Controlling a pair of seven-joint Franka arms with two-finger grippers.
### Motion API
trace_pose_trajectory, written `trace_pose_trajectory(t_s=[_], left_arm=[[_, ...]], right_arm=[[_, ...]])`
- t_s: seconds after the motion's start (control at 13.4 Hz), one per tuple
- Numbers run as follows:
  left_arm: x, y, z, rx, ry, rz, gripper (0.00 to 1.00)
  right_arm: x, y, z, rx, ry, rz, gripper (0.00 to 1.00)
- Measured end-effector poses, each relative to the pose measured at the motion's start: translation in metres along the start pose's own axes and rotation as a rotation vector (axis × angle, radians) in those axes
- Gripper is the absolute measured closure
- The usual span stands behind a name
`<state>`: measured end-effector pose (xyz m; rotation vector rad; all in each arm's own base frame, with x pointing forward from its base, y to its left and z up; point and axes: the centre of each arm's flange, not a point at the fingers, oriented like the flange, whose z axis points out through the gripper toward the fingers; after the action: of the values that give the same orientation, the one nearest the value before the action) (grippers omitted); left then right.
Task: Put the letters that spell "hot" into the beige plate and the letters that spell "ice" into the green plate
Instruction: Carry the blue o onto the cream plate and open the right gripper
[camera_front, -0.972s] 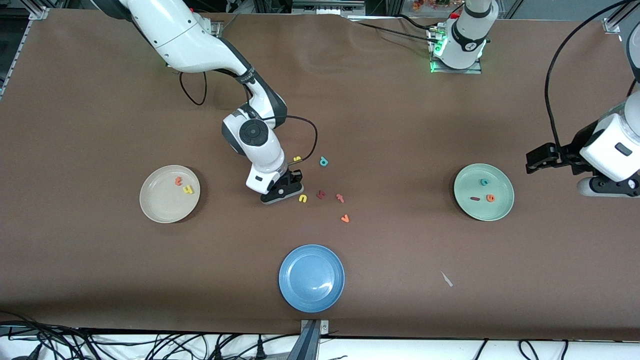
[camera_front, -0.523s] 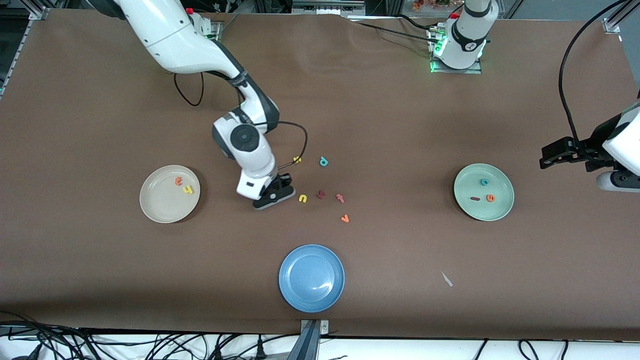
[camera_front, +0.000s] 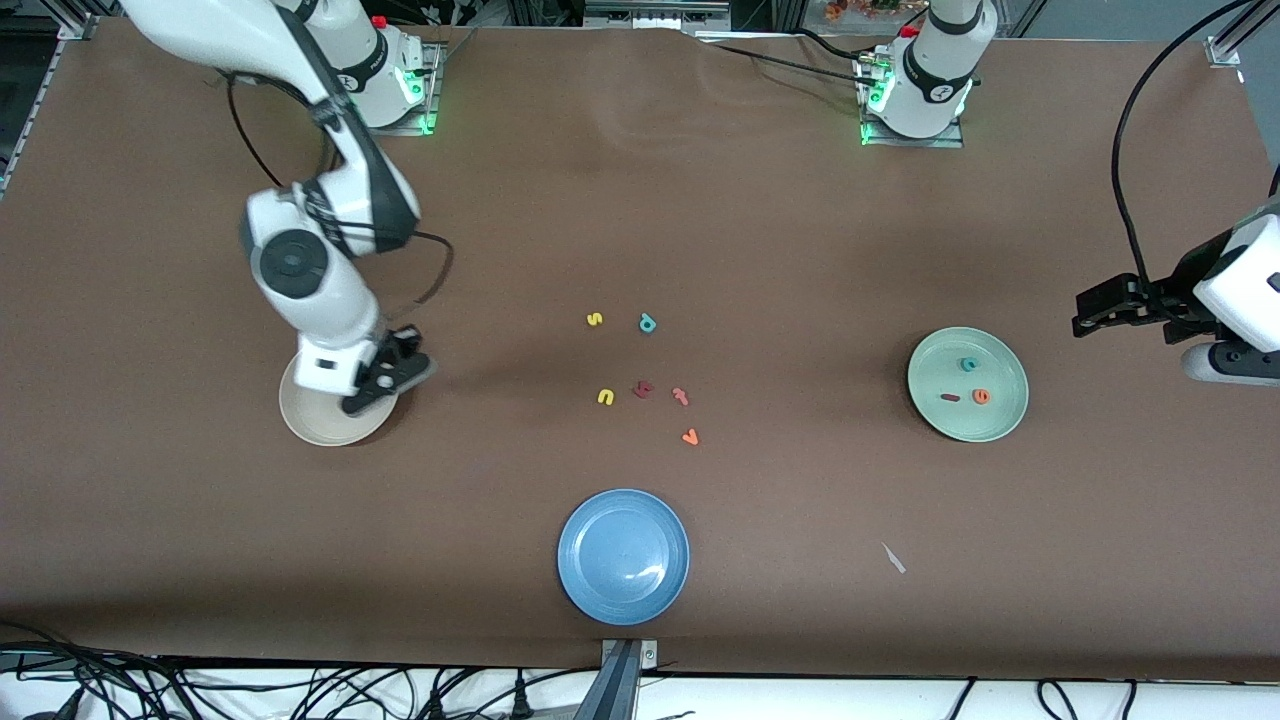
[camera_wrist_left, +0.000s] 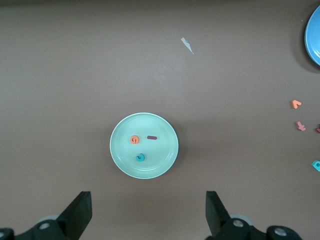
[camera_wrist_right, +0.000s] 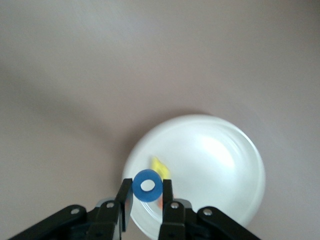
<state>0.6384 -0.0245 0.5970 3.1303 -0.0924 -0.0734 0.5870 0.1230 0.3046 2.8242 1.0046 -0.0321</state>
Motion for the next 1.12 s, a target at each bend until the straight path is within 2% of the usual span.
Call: trace_pose_trajectory(t_s=[0.22,0.45,0.6,0.67,0.82,0.9,1.05,1.12], left_arm=[[0.0,0.003,0.0,0.0,0.0,0.004,0.0],[0.0,0.011,0.0,0.0,-0.003,0.018,0.0],[0.0,0.012,0.0,0.0,-0.004,0.019,0.0],[0.0,0.01,0.0,0.001,-0.004,0.016,0.0],[0.0,0.008,0.0,0.001,-0.004,0.013,0.0],[0.0,0.009,0.0,0.001,-0.005,0.014,0.0],[0.0,0.009,0.0,0.001,-0.005,0.015,0.0],[0.0,0.009,0.0,0.001,-0.005,0.014,0.0]], right_arm=[[-0.046,0.045,0.017,-0.003,-0.02,-0.037,0.72],[-0.058,0.043,0.046,0.0,-0.007,-0.045,0.72],[-0.058,0.04,0.049,0.001,-0.006,-0.05,0.58],[-0.057,0.04,0.048,0.0,-0.004,-0.049,0.58],[-0.057,0.04,0.047,-0.001,-0.002,-0.049,0.46],[-0.057,0.041,0.047,-0.002,0.0,-0.049,0.46],[-0.055,0.042,0.043,-0.006,0.008,-0.04,0.36],[-0.055,0.044,0.038,0.001,0.02,-0.016,0.35]])
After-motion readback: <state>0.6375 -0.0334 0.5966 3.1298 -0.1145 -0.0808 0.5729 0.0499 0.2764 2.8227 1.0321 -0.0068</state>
